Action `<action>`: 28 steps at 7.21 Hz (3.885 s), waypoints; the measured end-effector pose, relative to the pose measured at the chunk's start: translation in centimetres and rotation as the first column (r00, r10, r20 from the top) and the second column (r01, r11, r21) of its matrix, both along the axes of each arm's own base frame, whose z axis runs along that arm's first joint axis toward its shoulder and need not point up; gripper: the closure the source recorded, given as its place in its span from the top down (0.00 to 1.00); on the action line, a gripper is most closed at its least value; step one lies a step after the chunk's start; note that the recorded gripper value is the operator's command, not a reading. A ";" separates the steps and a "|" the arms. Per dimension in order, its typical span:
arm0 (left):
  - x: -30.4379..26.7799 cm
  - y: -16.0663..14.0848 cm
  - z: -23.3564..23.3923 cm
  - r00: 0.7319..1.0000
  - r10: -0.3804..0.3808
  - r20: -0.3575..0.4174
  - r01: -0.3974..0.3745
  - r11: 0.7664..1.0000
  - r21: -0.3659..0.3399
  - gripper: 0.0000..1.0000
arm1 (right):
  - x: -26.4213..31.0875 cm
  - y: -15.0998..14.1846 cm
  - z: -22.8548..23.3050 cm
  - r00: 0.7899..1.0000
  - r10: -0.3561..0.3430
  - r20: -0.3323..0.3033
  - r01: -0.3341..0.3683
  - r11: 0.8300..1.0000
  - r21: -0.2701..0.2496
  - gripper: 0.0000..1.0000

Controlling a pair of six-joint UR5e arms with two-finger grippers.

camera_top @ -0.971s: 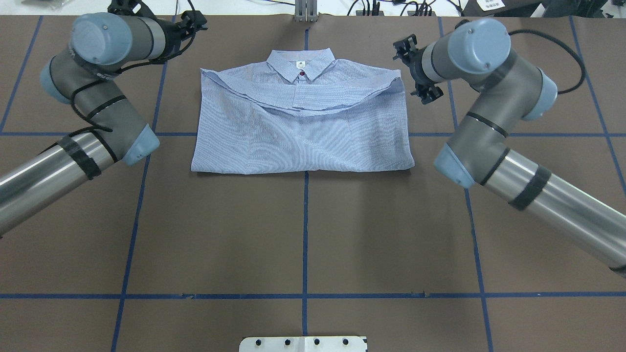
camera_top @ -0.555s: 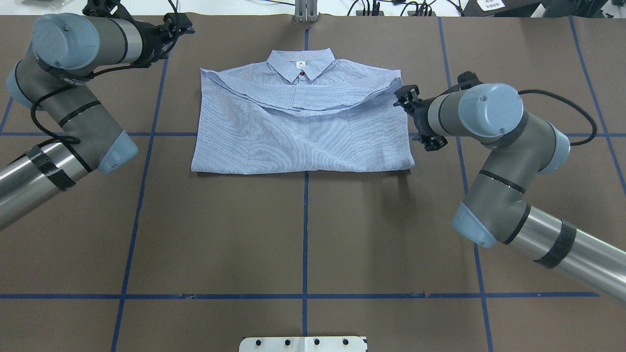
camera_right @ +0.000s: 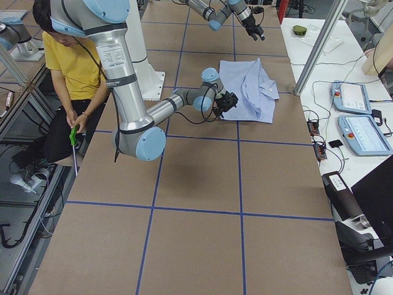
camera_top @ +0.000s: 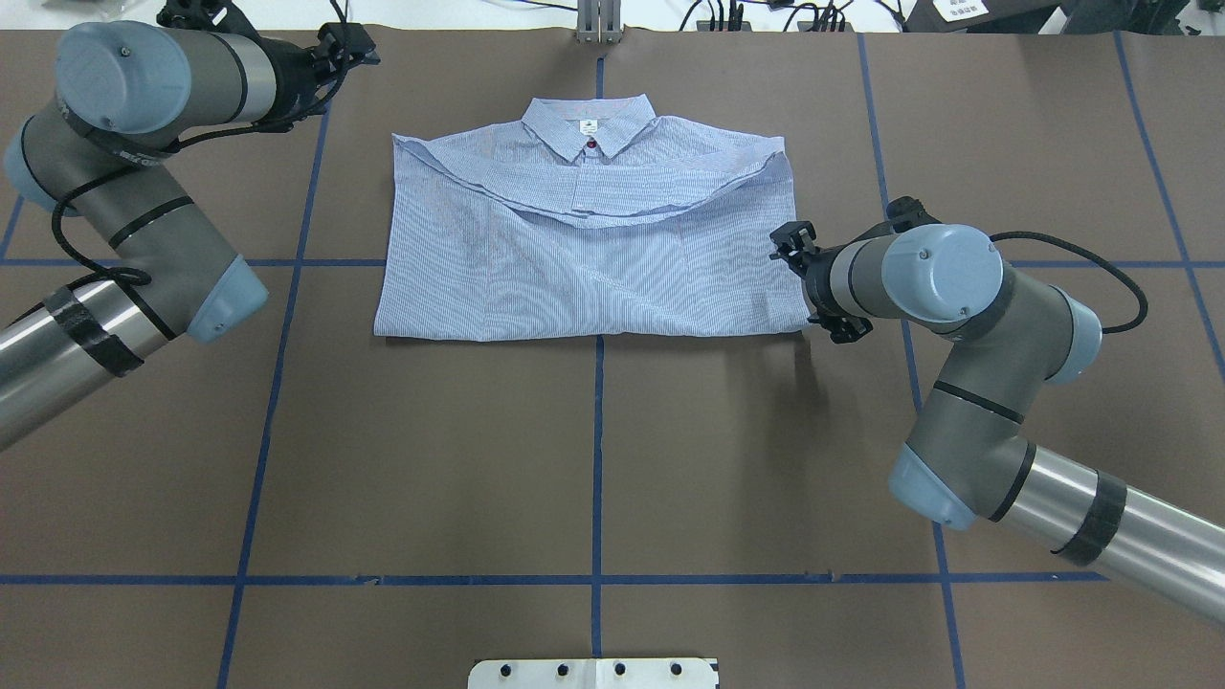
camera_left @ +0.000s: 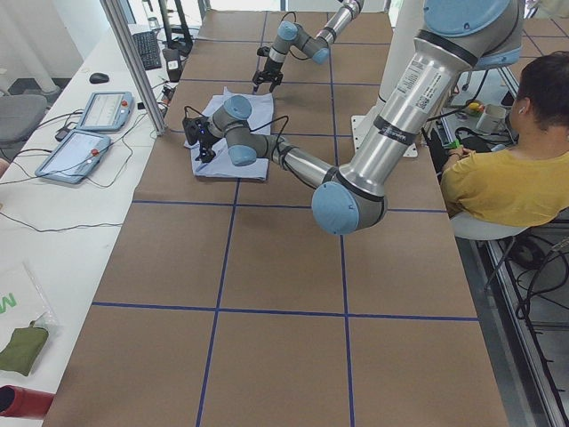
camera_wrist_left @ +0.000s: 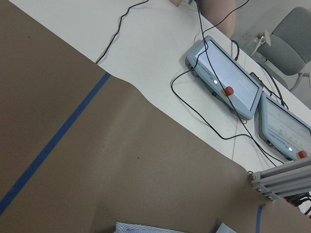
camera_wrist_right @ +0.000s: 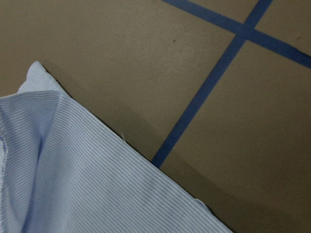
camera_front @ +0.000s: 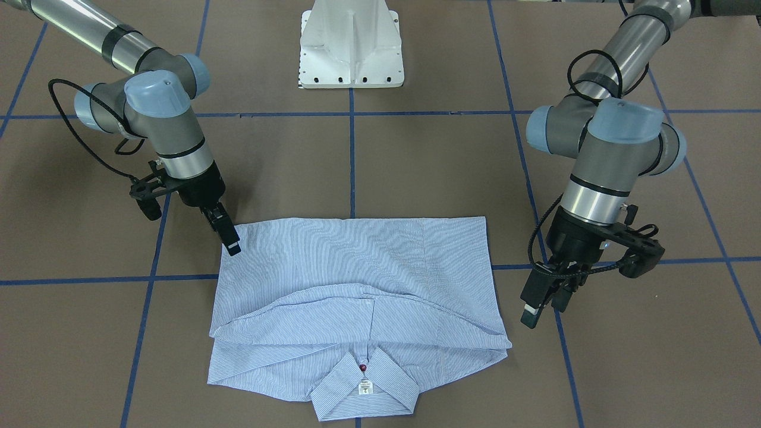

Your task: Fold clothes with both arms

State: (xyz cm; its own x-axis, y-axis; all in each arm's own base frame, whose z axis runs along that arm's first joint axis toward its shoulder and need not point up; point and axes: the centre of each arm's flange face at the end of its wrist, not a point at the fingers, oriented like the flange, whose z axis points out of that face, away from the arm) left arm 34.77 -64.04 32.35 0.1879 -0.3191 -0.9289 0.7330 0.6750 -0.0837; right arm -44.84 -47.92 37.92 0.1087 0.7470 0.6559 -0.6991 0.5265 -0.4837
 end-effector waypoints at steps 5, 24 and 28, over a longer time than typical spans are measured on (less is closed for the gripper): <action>0.1 0.0 0.0 1.000 -0.004 -0.002 0.004 1.000 -0.001 0.98 | -1.0 1.4 1.2 1.000 -0.011 -0.007 0.011 1.000 -0.028 0.00; 13.4 23.7 3.9 0.958 0.285 -0.019 -0.284 0.945 -0.162 0.65 | 1.1 27.4 -12.2 0.940 -0.315 0.130 0.339 0.900 -0.273 1.00; 14.3 24.3 4.4 0.954 0.298 -0.014 -0.296 0.940 -0.170 0.00 | 2.8 20.0 -13.3 0.973 -0.190 0.129 0.217 0.946 -0.243 1.00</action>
State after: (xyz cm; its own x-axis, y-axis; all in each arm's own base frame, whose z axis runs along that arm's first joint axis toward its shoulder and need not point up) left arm 49.06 -39.74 36.71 0.3087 -0.3986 -0.8636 0.5029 0.8391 -0.2075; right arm -42.02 -27.89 24.58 0.2177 0.8592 0.4630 -0.5296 0.5025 -0.6834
